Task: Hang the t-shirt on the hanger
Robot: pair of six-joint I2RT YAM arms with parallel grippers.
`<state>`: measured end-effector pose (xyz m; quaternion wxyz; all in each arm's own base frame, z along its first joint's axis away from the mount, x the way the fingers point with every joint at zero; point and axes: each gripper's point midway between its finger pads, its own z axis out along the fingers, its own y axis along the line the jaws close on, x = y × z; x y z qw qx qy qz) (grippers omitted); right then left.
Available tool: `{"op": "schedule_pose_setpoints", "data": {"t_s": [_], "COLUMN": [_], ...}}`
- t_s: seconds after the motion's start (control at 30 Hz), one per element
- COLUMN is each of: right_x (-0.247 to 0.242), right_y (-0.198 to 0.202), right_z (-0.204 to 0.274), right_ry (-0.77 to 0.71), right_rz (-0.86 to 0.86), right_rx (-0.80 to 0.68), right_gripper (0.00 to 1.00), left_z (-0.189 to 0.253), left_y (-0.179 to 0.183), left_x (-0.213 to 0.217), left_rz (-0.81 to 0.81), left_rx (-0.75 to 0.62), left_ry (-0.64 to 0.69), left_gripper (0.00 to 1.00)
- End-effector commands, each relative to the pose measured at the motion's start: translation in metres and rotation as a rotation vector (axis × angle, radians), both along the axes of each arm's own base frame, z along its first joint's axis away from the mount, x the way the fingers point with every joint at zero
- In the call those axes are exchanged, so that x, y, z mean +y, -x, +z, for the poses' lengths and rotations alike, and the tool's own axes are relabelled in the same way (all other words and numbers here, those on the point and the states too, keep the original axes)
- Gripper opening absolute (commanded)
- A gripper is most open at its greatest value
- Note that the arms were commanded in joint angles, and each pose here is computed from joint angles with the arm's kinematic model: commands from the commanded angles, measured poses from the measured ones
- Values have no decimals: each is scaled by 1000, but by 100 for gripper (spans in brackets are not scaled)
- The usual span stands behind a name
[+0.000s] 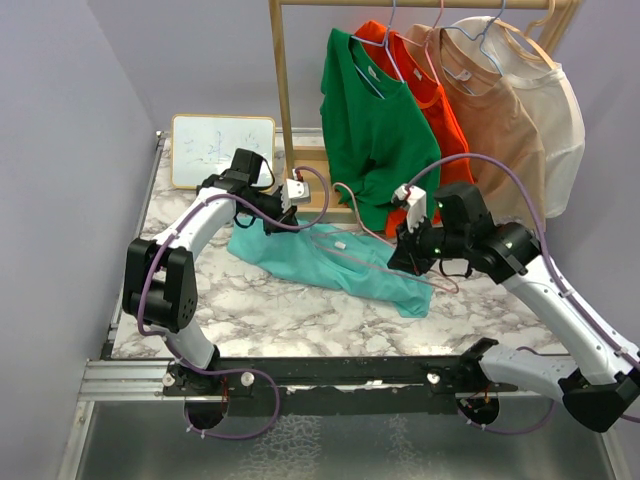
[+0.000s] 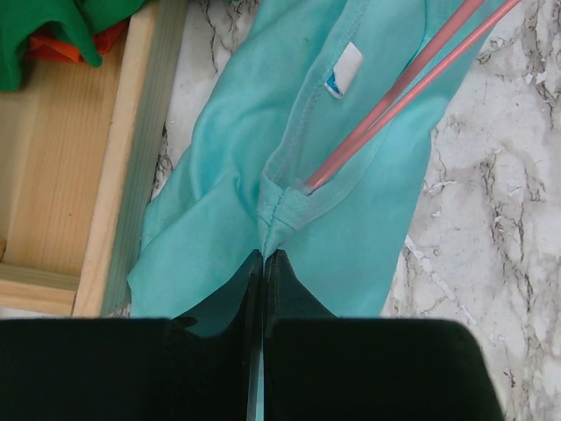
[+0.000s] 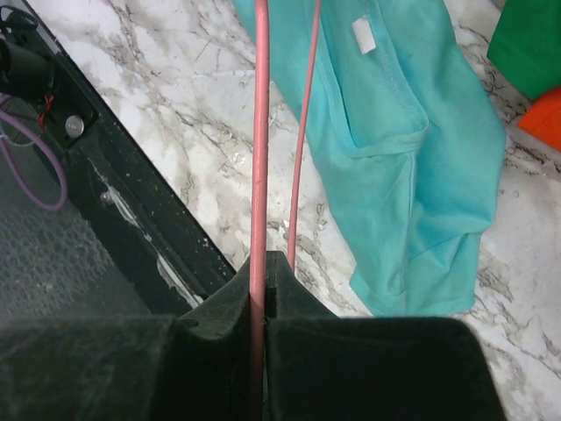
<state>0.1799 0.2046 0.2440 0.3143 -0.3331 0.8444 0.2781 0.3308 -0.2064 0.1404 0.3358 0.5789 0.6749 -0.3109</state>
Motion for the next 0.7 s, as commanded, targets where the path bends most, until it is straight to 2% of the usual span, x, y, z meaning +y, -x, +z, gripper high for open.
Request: {"op": "schedule_pose_setpoints", "data": {"t_s": [0.0,0.43,0.67], "right_x": [21,39,35], "right_y": [-12,-17,-27], "right_z": [11,-22,-44], "right_ry": [-80,-140,-146], "right_rz": [63,199,177], "right_rx": [-82,-177,-291], "right_gripper": [1,1,1], "left_z": [16,32,38], "left_y": [14,26,35], "left_x": [-5,-5,-5], "left_rz": [-52,-88,-106], "left_rx": [11,4,21], "left_ry": [46,65,71], "left_gripper": [0,0,0]}}
